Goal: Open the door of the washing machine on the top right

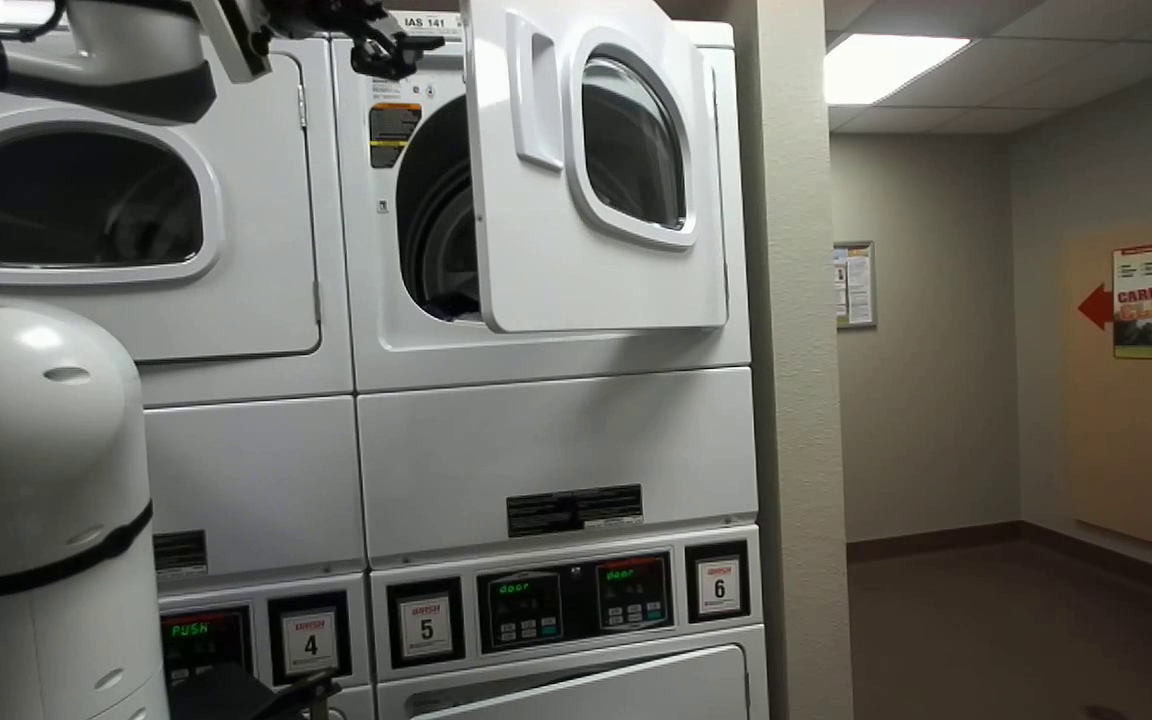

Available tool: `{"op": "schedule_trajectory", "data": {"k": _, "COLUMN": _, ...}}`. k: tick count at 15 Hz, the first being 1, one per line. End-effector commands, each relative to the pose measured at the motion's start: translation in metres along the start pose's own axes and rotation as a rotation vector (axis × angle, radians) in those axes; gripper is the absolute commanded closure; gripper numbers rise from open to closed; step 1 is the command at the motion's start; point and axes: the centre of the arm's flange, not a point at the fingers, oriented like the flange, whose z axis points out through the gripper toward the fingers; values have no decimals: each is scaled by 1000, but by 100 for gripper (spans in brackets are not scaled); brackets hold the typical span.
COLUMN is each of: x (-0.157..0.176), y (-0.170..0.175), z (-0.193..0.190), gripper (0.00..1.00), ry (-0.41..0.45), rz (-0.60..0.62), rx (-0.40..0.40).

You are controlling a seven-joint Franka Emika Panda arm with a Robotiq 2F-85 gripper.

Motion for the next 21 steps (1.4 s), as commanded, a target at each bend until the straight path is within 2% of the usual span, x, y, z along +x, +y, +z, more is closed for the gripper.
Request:
{"op": "schedule_trajectory", "data": {"k": 1, "x": 2, "y": 13, "z": 24, "gripper": 0, "ry": -93, "rz": 13, "rx": -63}}
{"op": "schedule_trajectory", "data": {"k": 4, "x": 2, "y": 9, "z": 33, "gripper": 0, "ry": -137, "rz": 9, "rx": -8}}
{"op": "schedule_trajectory", "data": {"k": 7, "x": 14, "y": -11, "z": 27, "gripper": 0, "ry": -85, "rz": 8, "rx": 118}}
{"op": "schedule_trajectory", "data": {"k": 13, "x": 48, "y": -55, "z": -10, "gripper": 0, "ry": 49, "rz": 1, "rx": 447}}
{"op": "schedule_trajectory", "data": {"k": 17, "x": 72, "y": -66, "z": -22, "gripper": 0, "ry": 112, "rz": 1, "rx": 681}}
{"op": "schedule_trajectory", "data": {"k": 21, "x": 89, "y": -72, "z": -28, "gripper": 0, "ry": 139, "rz": -14, "rx": 912}}
